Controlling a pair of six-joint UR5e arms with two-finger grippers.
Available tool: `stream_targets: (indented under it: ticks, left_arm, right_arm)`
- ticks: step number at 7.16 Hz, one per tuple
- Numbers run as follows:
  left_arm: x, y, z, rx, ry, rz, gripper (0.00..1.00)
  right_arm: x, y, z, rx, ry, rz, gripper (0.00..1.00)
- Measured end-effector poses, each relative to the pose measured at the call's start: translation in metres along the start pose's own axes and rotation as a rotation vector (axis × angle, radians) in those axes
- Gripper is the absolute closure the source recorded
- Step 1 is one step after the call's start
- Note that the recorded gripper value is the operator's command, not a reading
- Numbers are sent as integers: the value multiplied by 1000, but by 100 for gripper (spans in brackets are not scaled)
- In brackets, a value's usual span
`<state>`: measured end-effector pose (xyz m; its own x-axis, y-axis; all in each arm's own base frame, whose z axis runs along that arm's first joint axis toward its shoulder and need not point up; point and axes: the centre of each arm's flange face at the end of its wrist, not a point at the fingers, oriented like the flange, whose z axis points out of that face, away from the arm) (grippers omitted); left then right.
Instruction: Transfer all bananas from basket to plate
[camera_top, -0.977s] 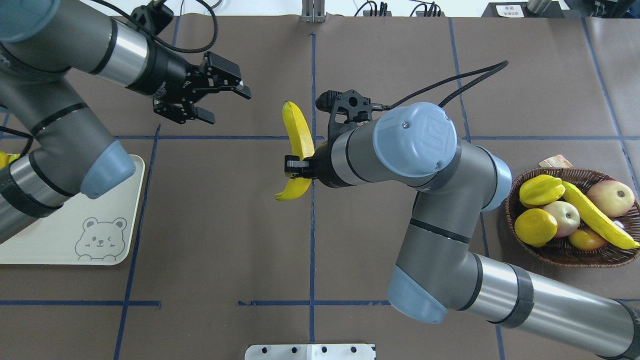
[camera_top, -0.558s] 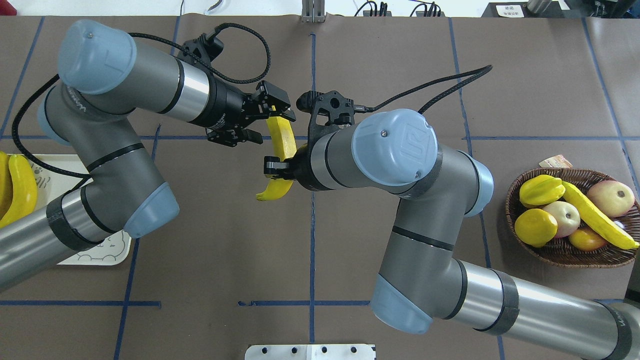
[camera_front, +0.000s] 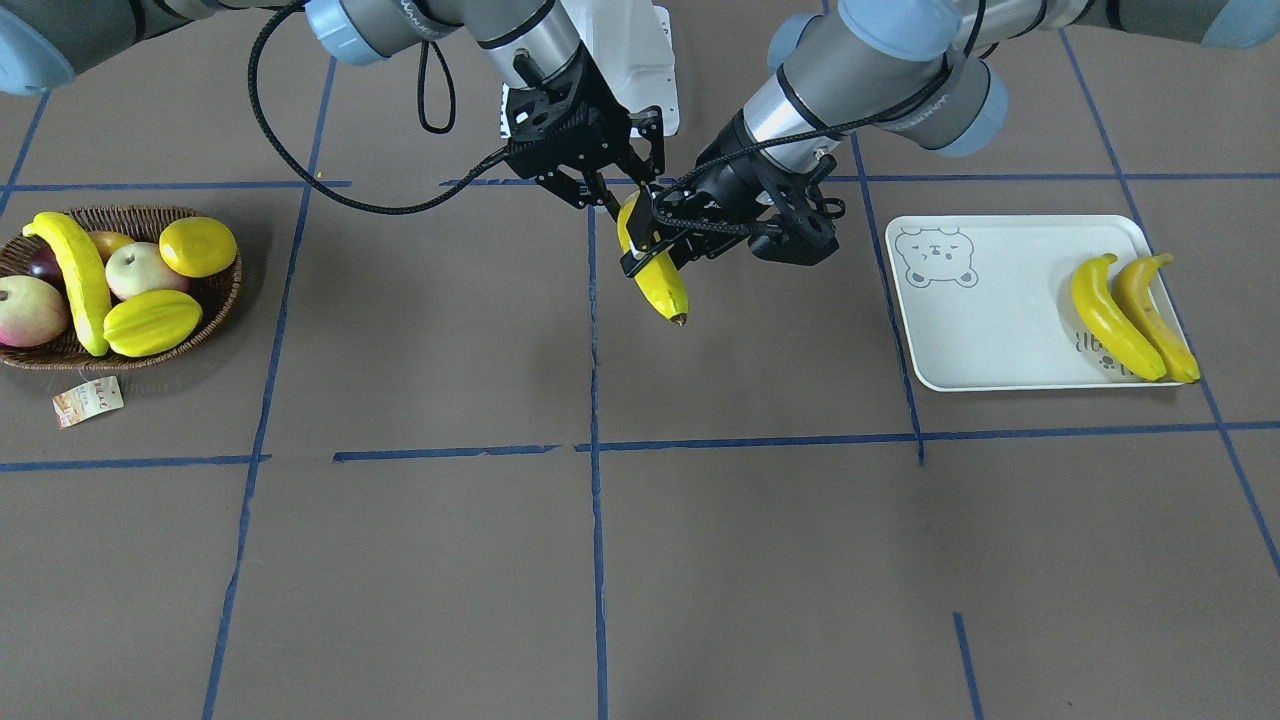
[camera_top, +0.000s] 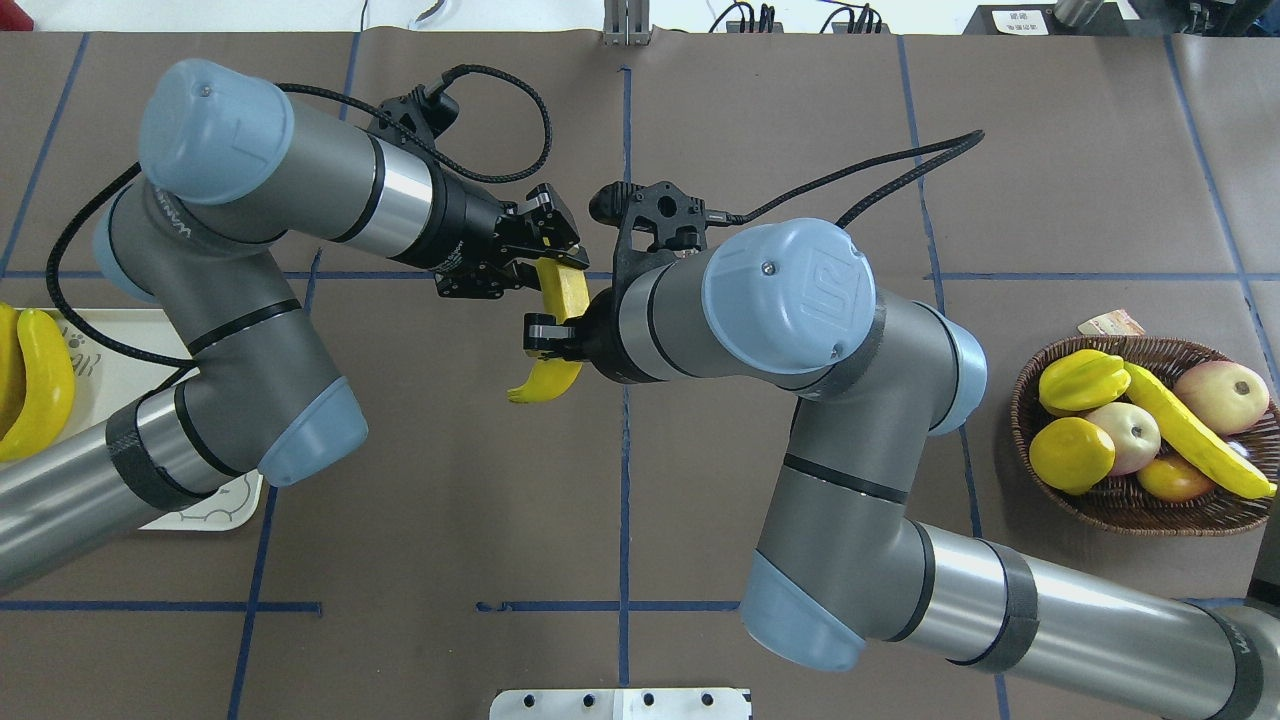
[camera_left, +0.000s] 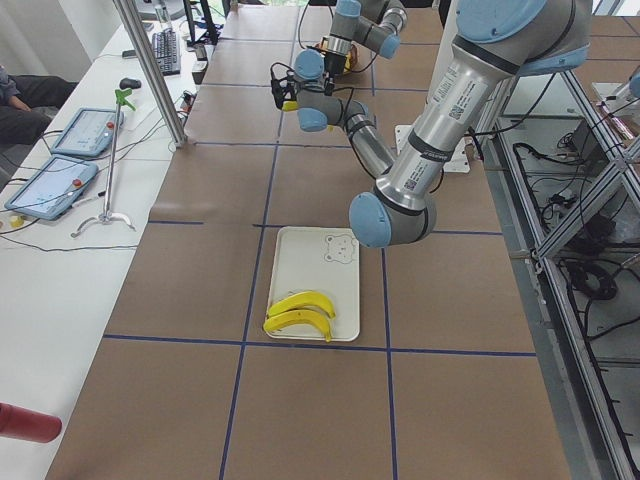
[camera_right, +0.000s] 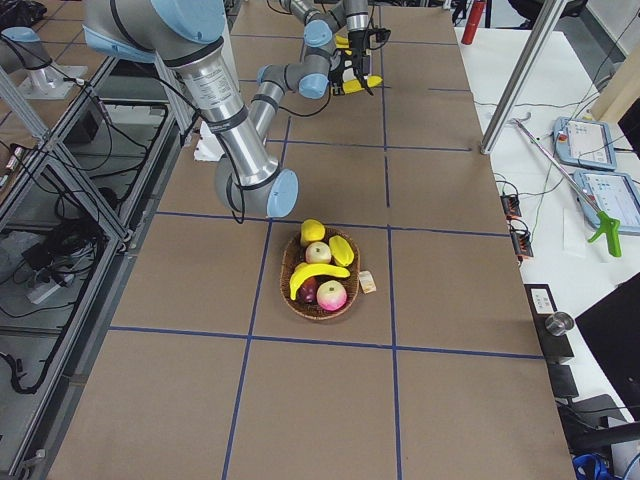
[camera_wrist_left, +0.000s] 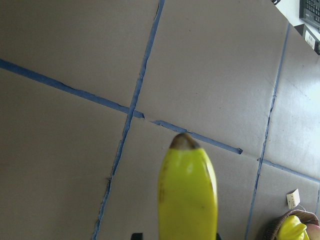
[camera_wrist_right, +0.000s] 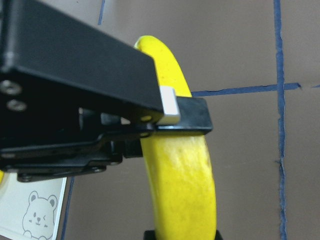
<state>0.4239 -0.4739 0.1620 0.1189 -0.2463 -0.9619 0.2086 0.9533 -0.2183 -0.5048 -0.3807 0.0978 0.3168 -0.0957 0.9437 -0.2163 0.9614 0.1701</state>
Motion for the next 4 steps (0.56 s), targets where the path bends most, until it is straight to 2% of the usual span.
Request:
stream_targets:
  ticks: [1, 4]
  left_arm:
    - [-1, 0, 0, 0, 0, 2, 100]
    - [-2, -2, -2, 1, 3, 14, 100]
  right_arm:
    - [0, 0, 0, -1, 0, -1, 1]
    - [0, 0, 0, -2, -4, -4, 1]
